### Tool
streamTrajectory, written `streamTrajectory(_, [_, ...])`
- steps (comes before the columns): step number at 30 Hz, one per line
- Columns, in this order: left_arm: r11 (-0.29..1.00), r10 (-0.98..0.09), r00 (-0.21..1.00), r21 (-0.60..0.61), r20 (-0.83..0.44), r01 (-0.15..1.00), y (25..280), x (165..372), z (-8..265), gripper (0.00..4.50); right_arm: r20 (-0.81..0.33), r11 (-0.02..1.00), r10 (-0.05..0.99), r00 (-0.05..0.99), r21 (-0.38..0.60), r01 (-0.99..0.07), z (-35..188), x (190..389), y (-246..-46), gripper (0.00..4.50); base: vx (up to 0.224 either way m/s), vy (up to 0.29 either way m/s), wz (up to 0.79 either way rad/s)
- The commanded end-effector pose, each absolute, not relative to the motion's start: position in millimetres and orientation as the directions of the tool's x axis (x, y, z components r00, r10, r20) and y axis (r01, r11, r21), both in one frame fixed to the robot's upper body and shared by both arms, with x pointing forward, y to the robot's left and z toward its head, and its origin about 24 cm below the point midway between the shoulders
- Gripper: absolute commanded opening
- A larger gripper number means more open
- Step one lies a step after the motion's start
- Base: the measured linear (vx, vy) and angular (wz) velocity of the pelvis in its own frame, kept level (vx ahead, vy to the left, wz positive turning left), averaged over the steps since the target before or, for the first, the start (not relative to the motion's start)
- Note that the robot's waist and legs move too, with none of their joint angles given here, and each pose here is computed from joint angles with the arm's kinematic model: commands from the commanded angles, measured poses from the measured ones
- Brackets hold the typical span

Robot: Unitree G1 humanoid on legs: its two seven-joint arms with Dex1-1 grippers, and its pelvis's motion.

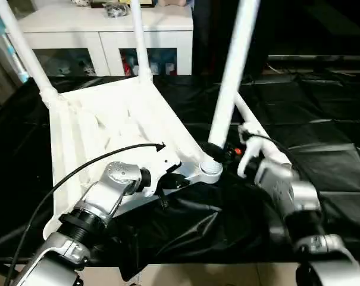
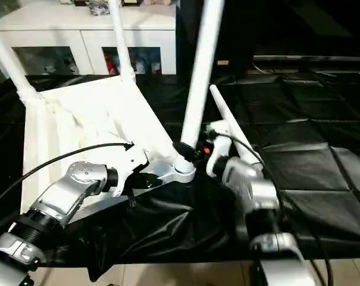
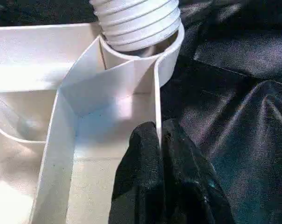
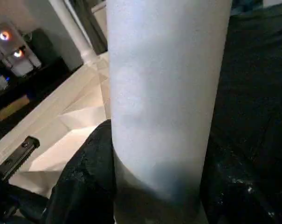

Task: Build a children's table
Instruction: Insert table leg to table base

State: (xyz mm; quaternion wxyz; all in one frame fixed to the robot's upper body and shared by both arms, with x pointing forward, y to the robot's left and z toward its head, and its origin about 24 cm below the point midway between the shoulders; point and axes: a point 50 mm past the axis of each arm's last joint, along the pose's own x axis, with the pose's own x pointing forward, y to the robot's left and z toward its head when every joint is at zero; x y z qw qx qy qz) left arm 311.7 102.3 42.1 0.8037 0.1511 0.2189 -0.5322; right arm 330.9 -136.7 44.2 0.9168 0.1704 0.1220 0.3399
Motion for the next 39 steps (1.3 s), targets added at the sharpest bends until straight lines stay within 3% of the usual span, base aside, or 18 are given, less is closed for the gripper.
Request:
streamTrajectory(1, [0.400, -0.810, 0.384, 0.062, -0.444, 0.915, 102.1, 321.4, 58.8, 0.00, -0.226, 0.752, 0.620, 0.751, 0.446, -0.486, 10.6, 314.8, -145.1, 1.93, 0.000, 0.000, 0.00])
streamTrajectory(6, [0.406, -0.805, 0.396, 0.075, -0.442, 0.911, 102.1, 324.6, 59.4, 0.00, -0.186, 0.750, 0.607, 0.773, 0.454, -0.480, 8.9, 309.7, -145.7, 1.93, 0.000, 0.000, 0.00])
streamTrajectory(13, [0.413, -0.797, 0.409, 0.093, -0.445, 0.906, 104.7, 328.4, 59.9, 0.00, -0.123, 0.763, 0.604, 0.787, 0.372, -0.528, 20.7, 309.1, -148.2, 1.93, 0.000, 0.000, 0.00])
streamTrajectory(19, [0.419, -0.791, 0.420, 0.106, -0.445, 0.902, 107.1, 330.2, 59.7, 0.00, -0.161, 0.782, 0.616, 0.771, 0.242, -0.574, 22.1, 306.7, -153.4, 1.93, 0.000, 0.000, 0.00])
streamTrajectory(25, [0.420, -0.789, 0.424, 0.113, -0.445, 0.900, 108.1, 329.4, 58.3, 0.00, -0.195, 0.785, 0.619, 0.761, 0.181, -0.592, 21.4, 305.5, -155.0, 1.93, 0.000, 0.000, 0.00])
streamTrajectory(30, [0.417, -0.786, 0.425, 0.122, -0.449, 0.901, 109.0, 329.3, 56.8, 0.00, -0.224, 0.734, 0.673, 0.705, 0.087, -0.674, 25.9, 304.3, -148.8, 1.93, 0.000, 0.000, 0.00])
streamTrajectory(39, [0.369, -0.803, 0.379, 0.115, -0.460, 0.922, 107.6, 324.6, 55.8, 0.00, -0.300, 0.592, 0.780, 0.548, 0.073, -0.803, 30.2, 307.9, -141.5, 1.92, 0.000, 0.000, 0.00])
